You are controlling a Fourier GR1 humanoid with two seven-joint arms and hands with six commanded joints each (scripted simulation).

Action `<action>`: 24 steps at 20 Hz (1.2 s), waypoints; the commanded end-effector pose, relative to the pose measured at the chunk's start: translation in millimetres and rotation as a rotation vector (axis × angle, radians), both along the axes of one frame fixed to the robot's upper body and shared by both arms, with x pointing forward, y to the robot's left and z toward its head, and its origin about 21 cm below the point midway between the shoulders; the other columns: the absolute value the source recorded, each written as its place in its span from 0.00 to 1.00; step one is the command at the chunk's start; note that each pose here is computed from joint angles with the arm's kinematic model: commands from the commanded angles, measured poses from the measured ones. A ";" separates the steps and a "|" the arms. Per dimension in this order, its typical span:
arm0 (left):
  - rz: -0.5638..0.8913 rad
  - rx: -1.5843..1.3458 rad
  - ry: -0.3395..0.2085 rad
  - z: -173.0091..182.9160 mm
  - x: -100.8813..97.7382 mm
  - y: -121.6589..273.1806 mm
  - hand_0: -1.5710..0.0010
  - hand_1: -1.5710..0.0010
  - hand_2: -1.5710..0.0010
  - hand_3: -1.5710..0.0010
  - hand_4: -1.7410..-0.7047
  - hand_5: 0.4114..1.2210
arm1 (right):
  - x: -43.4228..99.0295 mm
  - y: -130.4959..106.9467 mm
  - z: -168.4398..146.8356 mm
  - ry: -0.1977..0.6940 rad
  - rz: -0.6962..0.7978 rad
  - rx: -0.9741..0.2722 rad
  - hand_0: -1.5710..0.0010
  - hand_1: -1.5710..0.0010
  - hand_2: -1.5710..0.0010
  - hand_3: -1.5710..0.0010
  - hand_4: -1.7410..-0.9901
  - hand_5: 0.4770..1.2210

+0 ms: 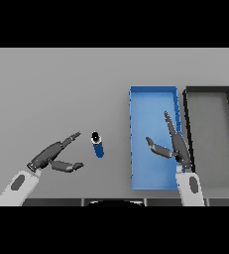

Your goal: Pick up the blue pipe and place it into the blue bin.

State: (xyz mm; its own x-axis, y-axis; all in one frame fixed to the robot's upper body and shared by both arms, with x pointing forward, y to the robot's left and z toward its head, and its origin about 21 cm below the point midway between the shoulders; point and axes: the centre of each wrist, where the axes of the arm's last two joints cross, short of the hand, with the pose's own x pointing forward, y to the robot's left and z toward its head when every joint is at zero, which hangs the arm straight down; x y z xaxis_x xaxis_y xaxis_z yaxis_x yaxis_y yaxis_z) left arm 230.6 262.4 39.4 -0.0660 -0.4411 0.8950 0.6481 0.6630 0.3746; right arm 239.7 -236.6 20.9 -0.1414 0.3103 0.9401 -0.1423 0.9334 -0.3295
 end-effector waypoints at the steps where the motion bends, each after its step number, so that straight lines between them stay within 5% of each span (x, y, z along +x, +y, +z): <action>1: -0.024 0.007 0.002 -4.1 0.2 -7.0 1.00 1.00 1.00 1.00 0.63 0.07 | -1.5 -2.0 -1.6 0.007 -0.002 -0.011 1.00 1.00 1.00 1.00 0.70 0.13; 6: -0.071 -0.060 -0.020 -13.2 7.0 -40.6 1.00 1.00 1.00 1.00 0.57 0.09 | 1.1 -0.6 -0.7 0.027 0.003 0.011 1.00 1.00 1.00 1.00 0.71 0.12; 15: -0.025 -0.134 0.014 -47.8 24.7 -79.9 1.00 1.00 1.00 1.00 0.58 0.11 | -3.1 -7.2 -0.8 0.023 -0.014 0.023 1.00 1.00 1.00 1.00 0.72 0.10; 19: -0.015 -0.133 -0.016 -62.8 31.2 -94.7 1.00 1.00 0.98 1.00 0.62 0.13 | -6.2 -6.7 -3.9 0.027 -0.009 0.013 1.00 1.00 1.00 1.00 0.73 0.10; 22: -0.028 -0.236 0.016 -65.0 32.1 -99.8 1.00 0.97 0.89 0.93 0.55 0.23 | -5.5 -7.2 -4.3 0.020 -0.010 0.008 1.00 1.00 1.00 1.00 0.74 0.10; 24: -0.032 -0.290 0.036 -63.8 31.7 -104.7 0.97 0.84 0.73 0.78 0.46 0.33 | -3.0 -5.3 -4.8 0.031 -0.013 0.014 1.00 1.00 1.00 1.00 0.73 0.11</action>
State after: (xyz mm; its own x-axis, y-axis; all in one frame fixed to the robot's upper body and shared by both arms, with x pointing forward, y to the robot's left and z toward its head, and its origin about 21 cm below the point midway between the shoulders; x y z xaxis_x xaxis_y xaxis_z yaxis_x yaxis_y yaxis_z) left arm 262.2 157.6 -24.4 -0.0424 -0.1634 0.9856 0.6799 0.7182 0.1483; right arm 236.6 -241.9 16.0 -0.1076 0.2987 0.9483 -0.1403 0.9397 -0.3119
